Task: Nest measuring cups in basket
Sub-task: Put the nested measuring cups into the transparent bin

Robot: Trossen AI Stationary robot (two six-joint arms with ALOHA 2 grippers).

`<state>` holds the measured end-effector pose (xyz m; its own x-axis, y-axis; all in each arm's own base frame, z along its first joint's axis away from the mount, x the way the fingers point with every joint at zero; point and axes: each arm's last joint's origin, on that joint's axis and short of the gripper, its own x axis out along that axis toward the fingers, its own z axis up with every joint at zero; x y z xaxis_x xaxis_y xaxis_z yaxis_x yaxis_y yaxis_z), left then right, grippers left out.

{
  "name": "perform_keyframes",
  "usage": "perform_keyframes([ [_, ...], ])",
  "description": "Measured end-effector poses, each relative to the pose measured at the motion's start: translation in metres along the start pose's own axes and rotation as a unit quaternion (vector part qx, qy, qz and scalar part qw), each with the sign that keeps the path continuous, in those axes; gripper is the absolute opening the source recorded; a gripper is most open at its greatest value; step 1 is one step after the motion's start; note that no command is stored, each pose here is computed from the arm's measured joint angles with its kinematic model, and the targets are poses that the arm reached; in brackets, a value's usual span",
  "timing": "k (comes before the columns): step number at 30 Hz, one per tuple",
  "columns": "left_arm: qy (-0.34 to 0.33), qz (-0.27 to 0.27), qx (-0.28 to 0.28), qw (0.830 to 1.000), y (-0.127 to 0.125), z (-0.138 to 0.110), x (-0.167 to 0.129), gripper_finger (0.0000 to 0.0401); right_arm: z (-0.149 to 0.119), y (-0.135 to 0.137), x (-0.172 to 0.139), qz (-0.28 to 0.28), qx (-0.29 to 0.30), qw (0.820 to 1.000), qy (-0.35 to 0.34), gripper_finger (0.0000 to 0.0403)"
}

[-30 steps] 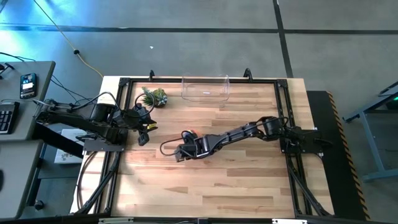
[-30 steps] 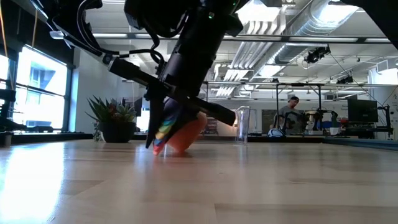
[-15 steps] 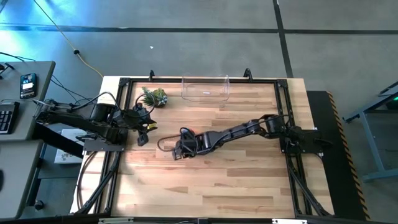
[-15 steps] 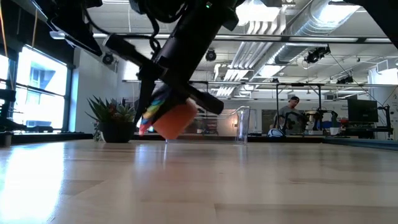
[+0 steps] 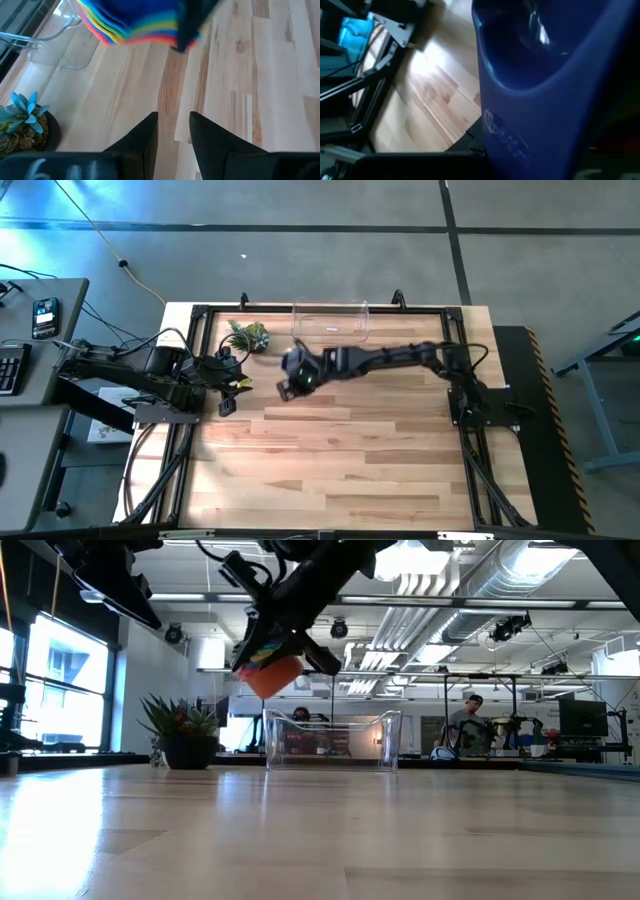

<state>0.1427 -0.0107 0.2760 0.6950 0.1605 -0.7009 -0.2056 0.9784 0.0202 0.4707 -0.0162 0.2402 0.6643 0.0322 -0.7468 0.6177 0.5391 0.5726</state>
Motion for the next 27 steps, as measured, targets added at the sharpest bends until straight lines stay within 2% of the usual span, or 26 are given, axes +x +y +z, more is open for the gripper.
perform_keyframes([
  [5,-0.010,0.035,-0.007,0.999,0.002,0.001,0.000,0.0104,0.043,-0.019,-0.031,0.043,-0.060,0.997,0.004,0.0028],
  [8,-0.028,0.067,-0.035,0.997,0.005,0.004,0.000,0.0104,0.071,-0.038,-0.048,0.068,-0.086,0.994,0.005,0.0028],
  [12,-0.057,0.103,-0.070,0.991,0.012,0.009,0.001,0.0104,0.106,-0.068,-0.072,0.111,-0.118,0.987,0.004,0.0028],
  [17,-0.097,0.139,-0.111,0.979,0.021,0.017,0.001,0.0104,0.143,-0.114,-0.093,0.153,-0.126,0.980,0.005,0.0028],
  [23,-0.119,0.169,-0.146,0.968,0.030,0.022,0.001,0.0104,0.170,-0.161,-0.114,0.176,-0.154,0.972,-0.008,0.0028],
  [27,-0.122,0.184,-0.175,0.960,0.037,0.022,0.001,0.0104,0.174,-0.180,-0.115,0.157,-0.171,0.973,-0.005,0.0028],
])
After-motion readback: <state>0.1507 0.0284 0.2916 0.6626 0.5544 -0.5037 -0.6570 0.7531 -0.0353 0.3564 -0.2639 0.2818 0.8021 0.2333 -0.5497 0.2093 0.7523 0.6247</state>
